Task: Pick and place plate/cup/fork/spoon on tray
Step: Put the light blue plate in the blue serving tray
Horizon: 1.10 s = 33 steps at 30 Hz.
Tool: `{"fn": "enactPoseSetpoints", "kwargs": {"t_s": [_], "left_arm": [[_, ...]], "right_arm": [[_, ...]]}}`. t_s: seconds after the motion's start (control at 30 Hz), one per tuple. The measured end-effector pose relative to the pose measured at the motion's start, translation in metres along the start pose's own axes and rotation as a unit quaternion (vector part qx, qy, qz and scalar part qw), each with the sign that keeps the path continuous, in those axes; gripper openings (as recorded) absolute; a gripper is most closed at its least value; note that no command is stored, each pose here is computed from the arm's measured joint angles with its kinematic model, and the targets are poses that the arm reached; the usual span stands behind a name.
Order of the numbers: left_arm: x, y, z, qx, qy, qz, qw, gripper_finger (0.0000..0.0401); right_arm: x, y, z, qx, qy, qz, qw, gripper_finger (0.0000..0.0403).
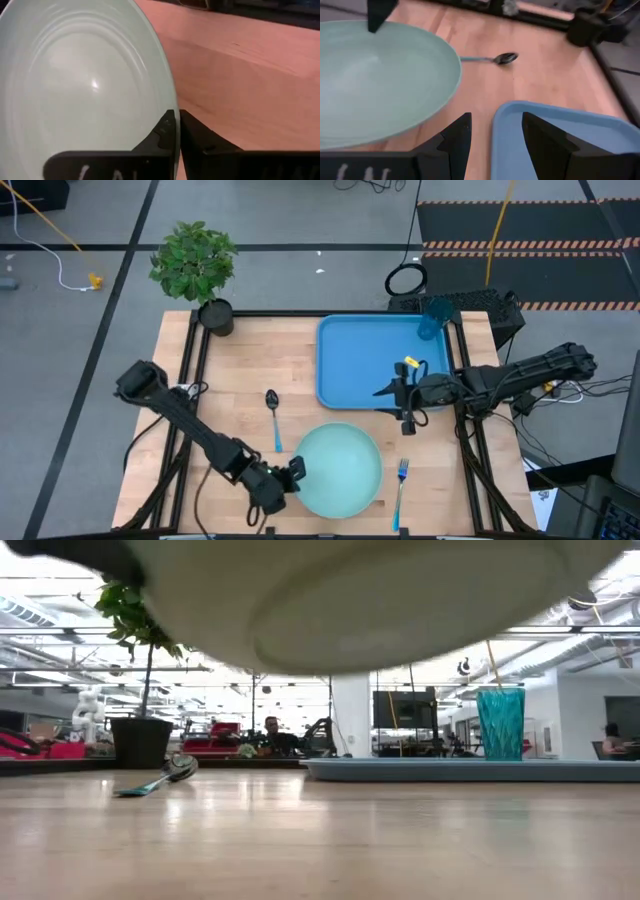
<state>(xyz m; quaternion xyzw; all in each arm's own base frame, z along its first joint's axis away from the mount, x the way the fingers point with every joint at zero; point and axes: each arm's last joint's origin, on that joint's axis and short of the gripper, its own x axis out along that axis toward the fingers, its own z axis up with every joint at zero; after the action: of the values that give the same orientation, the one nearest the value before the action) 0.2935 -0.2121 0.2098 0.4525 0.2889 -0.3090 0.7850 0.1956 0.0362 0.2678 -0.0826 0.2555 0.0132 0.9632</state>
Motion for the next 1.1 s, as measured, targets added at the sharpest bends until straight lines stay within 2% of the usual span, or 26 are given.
{"fn": "enactPoseSetpoints", "kwargs": {"t_s": [0.17, 0.3, 0.5, 0.67, 0.8, 0.9, 0.97, 1.1], "left_arm": [[-0.023, 0.023, -0.009, 0.022, 0.024, 0.055, 0.998, 0.0013], [-0.025, 0.047, -0.028, 0.051, 0.05, 0.083, 0.994, 0.0009], [-0.015, 0.095, -0.081, 0.031, 0.074, 0.099, 0.992, 0.0009], [-0.009, 0.135, -0.126, 0.01, 0.04, 0.134, 0.99, 0.0006], [-0.001, 0.159, -0.161, 0.012, 0.026, 0.156, 0.987, 0.0007], [0.002, 0.185, -0.178, -0.001, 0.033, 0.175, 0.984, 0.0006], [0.007, 0.2, -0.187, -0.018, 0.042, 0.172, 0.984, 0.0006], [0.028, 0.216, -0.205, -0.04, 0.061, 0.131, 0.989, 0.0009]], "right_arm": [[-0.023, -0.005, 0.002, 0.019, -0.025, -0.052, 0.998, 0.0167], [-0.042, -0.006, 0.002, 0.028, -0.049, -0.09, 0.994, 0.0167], [-0.062, -0.009, 0.003, 0.018, -0.078, -0.165, 0.983, 0.0167], [-0.07, -0.012, 0.002, 0.003, -0.081, -0.231, 0.97, 0.0167], [-0.075, -0.014, 0.004, -0.009, -0.092, -0.236, 0.967, 0.0167], [-0.079, -0.016, 0.01, -0.02, -0.113, -0.266, 0.957, 0.0167], [-0.082, -0.018, 0.013, -0.025, -0.124, -0.284, 0.95, 0.0167], [-0.084, -0.019, 0.017, -0.042, -0.131, -0.3, 0.944, 0.0167]]}}
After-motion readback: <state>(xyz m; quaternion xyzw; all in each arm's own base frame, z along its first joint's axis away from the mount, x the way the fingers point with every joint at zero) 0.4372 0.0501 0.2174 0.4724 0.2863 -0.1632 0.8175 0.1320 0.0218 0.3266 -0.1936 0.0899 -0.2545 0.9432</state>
